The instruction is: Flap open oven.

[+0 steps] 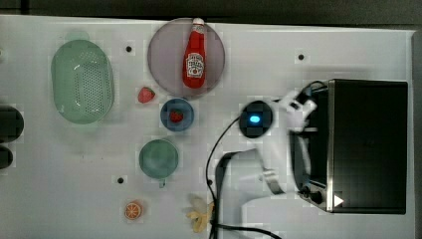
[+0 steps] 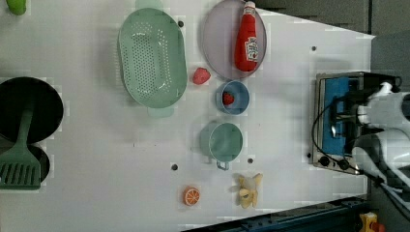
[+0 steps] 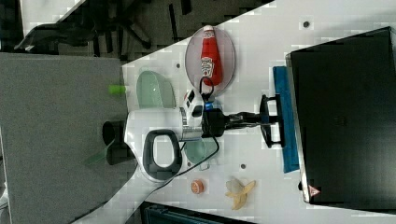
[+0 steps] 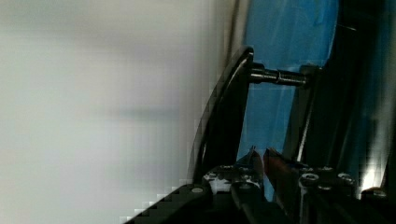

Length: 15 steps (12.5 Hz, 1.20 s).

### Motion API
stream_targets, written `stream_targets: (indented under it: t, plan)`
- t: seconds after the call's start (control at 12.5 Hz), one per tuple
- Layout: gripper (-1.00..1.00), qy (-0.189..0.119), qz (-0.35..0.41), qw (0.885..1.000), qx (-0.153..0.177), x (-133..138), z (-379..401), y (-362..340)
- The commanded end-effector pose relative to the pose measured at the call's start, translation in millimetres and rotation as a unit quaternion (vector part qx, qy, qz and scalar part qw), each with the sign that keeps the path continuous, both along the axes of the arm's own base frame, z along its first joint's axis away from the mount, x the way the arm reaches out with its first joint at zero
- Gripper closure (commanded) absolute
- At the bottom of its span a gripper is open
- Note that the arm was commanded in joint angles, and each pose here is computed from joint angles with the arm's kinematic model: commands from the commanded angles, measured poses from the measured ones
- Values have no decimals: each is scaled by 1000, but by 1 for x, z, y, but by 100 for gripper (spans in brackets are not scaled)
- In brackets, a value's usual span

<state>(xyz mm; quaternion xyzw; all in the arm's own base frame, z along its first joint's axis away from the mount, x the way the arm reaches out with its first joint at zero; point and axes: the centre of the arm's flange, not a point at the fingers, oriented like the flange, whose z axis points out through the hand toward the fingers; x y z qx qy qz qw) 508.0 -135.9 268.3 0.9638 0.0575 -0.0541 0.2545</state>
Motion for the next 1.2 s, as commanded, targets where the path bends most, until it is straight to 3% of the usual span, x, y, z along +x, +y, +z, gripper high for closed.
stream_targets:
  t: [0.08, 0.64, 1.2]
  plan:
    - [65, -14, -41, 998, -38, -3, -51, 67]
    - [65, -64, -43, 981, -179, -14, -149, 131]
    - [65, -52, -4, 976, -211, -12, -192, 153]
